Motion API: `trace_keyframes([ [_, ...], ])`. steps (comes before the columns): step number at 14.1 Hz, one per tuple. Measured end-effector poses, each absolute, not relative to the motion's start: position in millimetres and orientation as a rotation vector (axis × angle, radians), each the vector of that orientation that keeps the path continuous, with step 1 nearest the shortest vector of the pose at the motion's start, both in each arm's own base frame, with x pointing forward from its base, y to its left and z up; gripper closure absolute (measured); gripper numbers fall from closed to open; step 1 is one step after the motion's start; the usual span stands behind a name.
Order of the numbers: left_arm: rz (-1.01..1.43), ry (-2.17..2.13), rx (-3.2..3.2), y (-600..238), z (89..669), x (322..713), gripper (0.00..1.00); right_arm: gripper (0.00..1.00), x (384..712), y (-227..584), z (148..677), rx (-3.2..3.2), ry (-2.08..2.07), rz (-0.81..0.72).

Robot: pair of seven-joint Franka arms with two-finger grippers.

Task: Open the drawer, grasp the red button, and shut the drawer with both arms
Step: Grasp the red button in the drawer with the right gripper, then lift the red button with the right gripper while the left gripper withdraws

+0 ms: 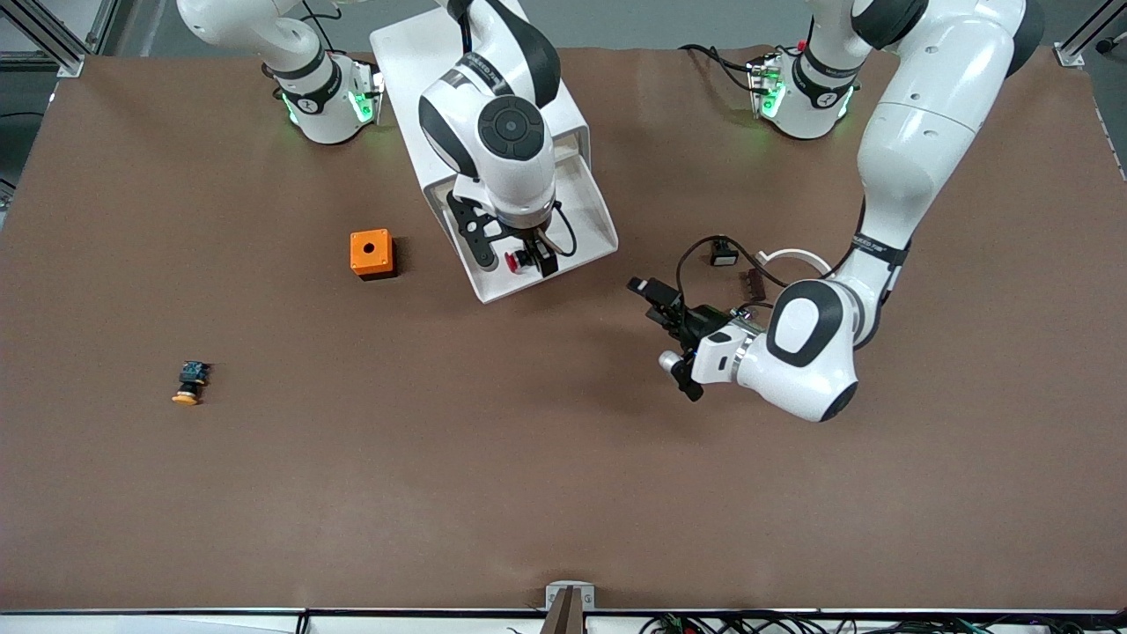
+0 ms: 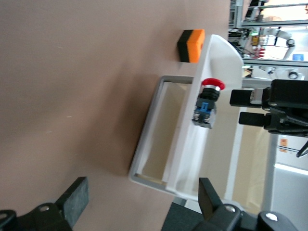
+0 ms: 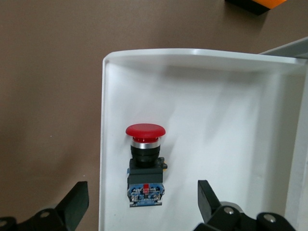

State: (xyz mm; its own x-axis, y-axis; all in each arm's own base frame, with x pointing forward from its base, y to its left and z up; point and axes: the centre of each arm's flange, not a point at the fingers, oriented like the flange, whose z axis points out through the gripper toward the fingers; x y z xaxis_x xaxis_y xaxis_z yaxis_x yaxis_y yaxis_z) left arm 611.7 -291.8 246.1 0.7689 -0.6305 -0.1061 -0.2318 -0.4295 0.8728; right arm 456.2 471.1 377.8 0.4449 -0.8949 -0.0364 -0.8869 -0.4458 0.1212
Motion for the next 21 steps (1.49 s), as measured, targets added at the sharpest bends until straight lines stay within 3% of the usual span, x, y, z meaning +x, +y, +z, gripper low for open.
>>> trace_keyframes([
  [9, -0.547, -0.609, 2.367, -215, 258, 651, 0.00, 0.00, 457, 473, 345, 2.577, -1.596, -0.147],
  [14, -0.579, -0.566, 2.610, -232, 276, 650, 0.00, 0.04, 457, 474, 338, 2.568, -1.589, -0.149],
  [19, -0.526, -0.544, 2.874, -262, 286, 648, 0.00, 0.56, 456, 476, 339, 2.575, -1.586, -0.148],
  [21, -0.527, -0.447, 2.947, -279, 286, 642, 0.00, 0.56, 456, 477, 340, 2.579, -1.587, -0.146],
])
